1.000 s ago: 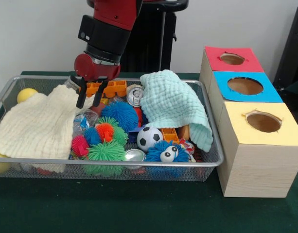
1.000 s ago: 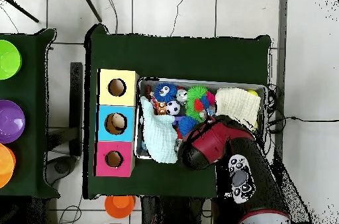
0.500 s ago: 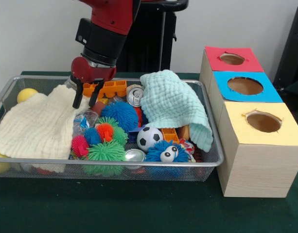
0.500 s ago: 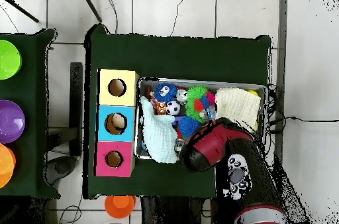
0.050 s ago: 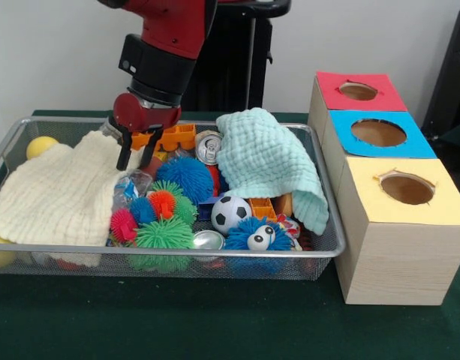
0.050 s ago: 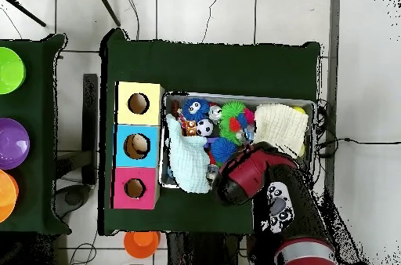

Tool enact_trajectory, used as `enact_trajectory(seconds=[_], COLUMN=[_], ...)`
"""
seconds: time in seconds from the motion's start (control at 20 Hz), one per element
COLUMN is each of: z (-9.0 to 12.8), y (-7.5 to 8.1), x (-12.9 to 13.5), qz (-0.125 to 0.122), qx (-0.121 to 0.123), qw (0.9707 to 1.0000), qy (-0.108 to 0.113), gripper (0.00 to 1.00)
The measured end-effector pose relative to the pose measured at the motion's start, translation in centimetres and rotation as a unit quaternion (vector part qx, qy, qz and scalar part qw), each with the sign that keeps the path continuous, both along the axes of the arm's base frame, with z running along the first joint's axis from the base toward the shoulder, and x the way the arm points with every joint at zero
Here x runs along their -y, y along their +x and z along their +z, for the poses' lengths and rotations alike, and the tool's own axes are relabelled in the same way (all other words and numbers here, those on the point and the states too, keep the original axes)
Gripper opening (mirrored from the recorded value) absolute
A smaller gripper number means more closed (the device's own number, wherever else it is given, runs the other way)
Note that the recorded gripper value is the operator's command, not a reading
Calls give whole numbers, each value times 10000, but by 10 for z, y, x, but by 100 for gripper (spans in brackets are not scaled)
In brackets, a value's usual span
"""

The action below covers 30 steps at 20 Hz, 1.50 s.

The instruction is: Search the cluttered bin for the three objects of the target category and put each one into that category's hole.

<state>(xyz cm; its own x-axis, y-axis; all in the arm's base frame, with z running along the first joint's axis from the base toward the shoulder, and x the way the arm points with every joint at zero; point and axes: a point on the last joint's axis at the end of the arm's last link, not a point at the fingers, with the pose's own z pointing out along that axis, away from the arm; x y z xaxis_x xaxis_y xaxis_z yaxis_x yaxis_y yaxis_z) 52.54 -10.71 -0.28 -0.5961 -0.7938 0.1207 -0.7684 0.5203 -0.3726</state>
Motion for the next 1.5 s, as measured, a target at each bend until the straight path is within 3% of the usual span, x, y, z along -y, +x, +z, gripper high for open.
enact_trajectory(seconds=[0.8,1.2,1.5], z=[2,4,2], y=[3,9,16], x=[-5,-5,2], qz=[256,411,389], qx=[255,391,426], qw=[9993,9984,9983], qy=[110,75,14], gripper=[100,100,100])
